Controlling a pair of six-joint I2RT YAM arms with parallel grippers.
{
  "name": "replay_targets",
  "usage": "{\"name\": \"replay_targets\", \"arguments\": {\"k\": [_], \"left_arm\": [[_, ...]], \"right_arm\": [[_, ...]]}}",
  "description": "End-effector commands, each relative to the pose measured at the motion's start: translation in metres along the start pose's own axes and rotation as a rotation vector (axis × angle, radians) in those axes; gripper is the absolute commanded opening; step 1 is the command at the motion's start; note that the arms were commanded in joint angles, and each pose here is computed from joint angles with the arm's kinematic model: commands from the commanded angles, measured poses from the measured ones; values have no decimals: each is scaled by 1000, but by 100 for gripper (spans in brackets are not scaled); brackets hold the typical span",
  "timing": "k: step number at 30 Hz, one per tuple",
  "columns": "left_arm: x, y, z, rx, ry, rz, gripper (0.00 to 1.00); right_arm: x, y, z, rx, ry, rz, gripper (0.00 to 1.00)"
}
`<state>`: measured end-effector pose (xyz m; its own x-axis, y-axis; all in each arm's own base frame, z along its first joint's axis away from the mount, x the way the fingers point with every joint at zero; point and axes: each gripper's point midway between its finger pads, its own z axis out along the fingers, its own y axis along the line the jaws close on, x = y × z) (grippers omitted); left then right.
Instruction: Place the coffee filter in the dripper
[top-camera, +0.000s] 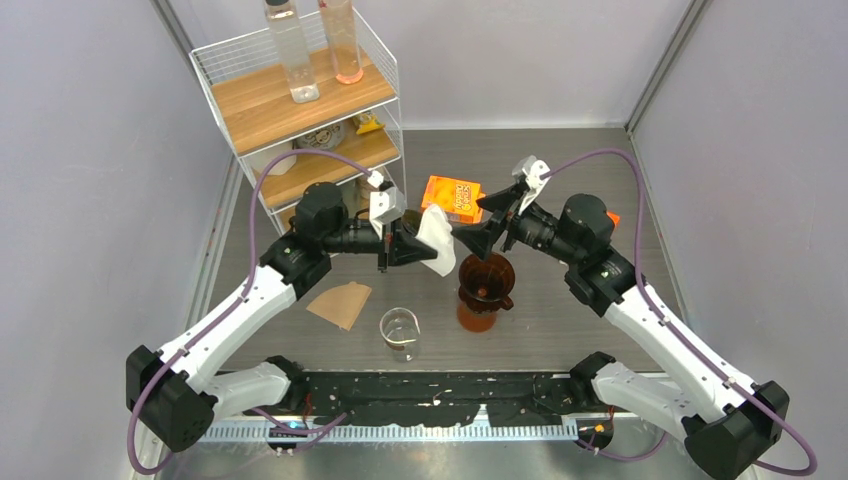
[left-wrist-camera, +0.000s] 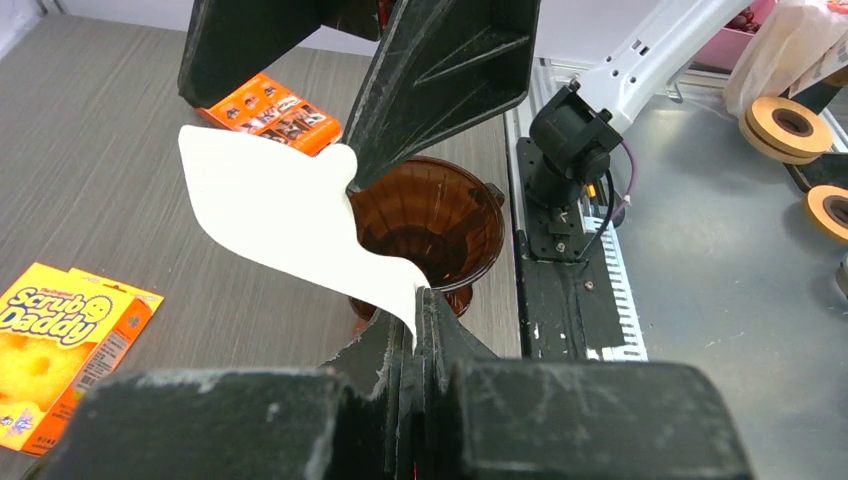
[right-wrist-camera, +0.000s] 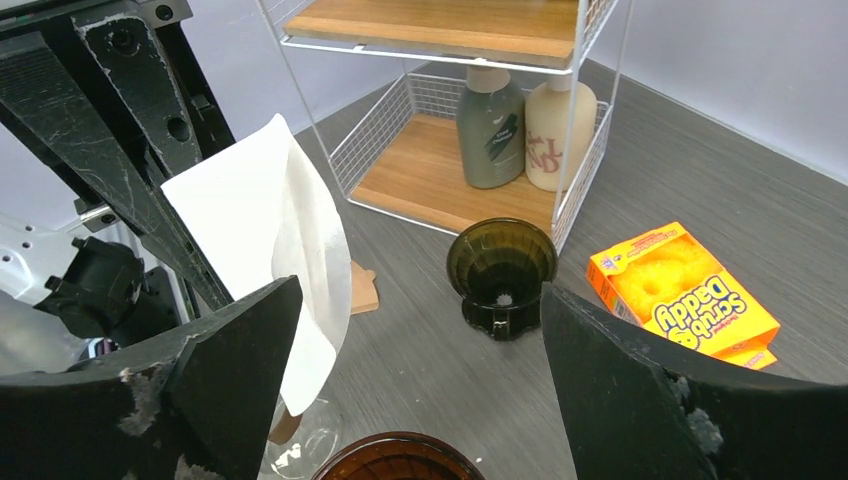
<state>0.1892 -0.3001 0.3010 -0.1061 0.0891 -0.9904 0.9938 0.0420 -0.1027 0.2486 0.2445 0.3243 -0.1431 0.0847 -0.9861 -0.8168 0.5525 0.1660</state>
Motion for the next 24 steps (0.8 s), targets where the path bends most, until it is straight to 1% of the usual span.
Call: {"name": "replay_targets", "arguments": {"k": [1,7,11,14,15,16,20,23,24], "left_arm": [[-6,-9,-1,40,-12,34,0],[-5,-16,-3,86,-10,86,0],[-1,-21,-4,107,2,89,0],[1,-22,-6,108,9,96,0],[1,-22,-6,107,10,100,0],[2,-22,-6,106,12,102,0],[6,-24,-8,111,24,115,0],[7,-31,-10,152,26,134,0],[7,-34,-11,170,24,145,0]], "right_arm": [[-16,15,3,-80,-36,-25,95],[-19,16,3,-88,-47,-38,95],[-23,11,4,-57,-62,-28,95],[-23,12,5,-64,-61,-20,99],[-23,14,5,-76,-61,-24,97],[-23,20,5,-113,-59,-29,91],[-18,41,-1,-236,-36,-44,87],[-14,52,-6,-303,-17,-64,77],[-11,57,-8,-334,-7,-67,76]]}}
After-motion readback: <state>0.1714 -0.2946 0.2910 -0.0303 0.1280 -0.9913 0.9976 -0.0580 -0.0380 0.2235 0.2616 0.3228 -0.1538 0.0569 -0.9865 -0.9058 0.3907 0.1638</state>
